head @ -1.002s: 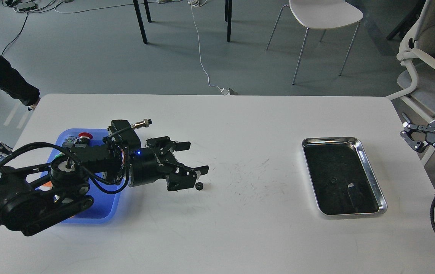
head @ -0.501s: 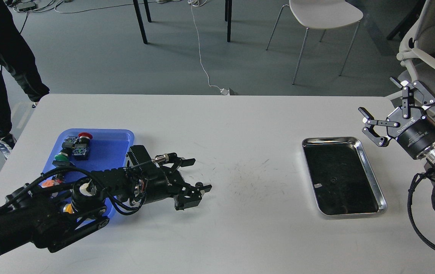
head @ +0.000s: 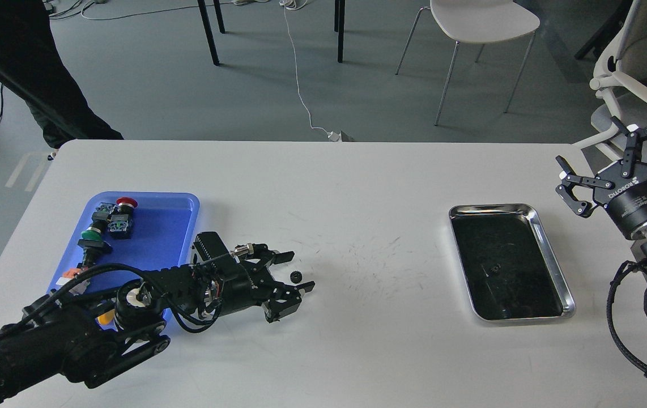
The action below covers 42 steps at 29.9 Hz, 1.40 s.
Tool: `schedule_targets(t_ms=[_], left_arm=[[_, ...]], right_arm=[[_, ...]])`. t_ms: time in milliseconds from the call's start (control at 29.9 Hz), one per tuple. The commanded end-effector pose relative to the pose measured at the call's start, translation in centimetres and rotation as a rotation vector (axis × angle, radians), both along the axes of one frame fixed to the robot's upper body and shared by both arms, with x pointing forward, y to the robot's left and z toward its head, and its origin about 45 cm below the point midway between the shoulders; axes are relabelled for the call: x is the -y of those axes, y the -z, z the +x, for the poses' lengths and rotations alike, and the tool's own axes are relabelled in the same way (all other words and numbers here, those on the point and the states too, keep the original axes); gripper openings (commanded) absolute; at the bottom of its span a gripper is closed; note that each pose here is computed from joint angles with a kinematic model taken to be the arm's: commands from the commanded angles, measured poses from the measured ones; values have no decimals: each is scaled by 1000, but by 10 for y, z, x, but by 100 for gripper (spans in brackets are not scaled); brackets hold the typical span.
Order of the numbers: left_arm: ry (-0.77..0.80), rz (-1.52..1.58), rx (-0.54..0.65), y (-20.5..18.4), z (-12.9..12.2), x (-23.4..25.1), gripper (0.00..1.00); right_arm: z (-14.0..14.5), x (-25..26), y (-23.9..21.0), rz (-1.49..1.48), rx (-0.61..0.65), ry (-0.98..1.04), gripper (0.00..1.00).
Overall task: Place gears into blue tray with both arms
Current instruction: 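Grasp the black gear with the left gripper and carry it to the blue tray, then lower the gear into the blue tray, open the left gripper, lift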
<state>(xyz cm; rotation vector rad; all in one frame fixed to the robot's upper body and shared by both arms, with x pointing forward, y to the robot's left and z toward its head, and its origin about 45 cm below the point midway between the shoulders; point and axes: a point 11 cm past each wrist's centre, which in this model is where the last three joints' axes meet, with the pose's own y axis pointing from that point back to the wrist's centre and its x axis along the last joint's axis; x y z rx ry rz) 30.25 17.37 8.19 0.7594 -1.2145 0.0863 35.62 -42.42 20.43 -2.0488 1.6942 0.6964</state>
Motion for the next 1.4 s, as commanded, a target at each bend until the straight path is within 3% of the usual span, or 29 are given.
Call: schedule_targets(t_ms=[0, 100, 167, 334, 434, 601, 869, 1103, 1370], left_arm=[[-11, 8, -16, 7, -4, -4, 63], [-13, 7, -23, 9, -6, -3, 50], [-16, 5, -31, 12, -8, -2, 48], [-23, 10, -36, 14, -10, -6, 20], [-41, 12, -18, 7, -4, -16, 10], [-62, -9, 58, -32, 11, -38, 9], [-230, 1, 135, -111, 23, -137, 10], [-417, -58, -7, -81, -4, -186, 11], [-524, -35, -43, -35, -11, -212, 11]], right_arm=[[-2, 1, 3, 0, -7, 3, 96], [-2, 1, 3, 0, -8, 4, 96], [-2, 1, 3, 0, -6, 4, 96], [-3, 1, 4, 0, -9, 4, 96], [-3, 1, 4, 0, -9, 4, 97], [-1, 0, 2, 3, -3, 3, 97], [0, -5, -2, 16, 7, -8, 97], [-1, -4, -2, 10, 4, -10, 97], [-1, 0, -4, 2, 7, -3, 97]])
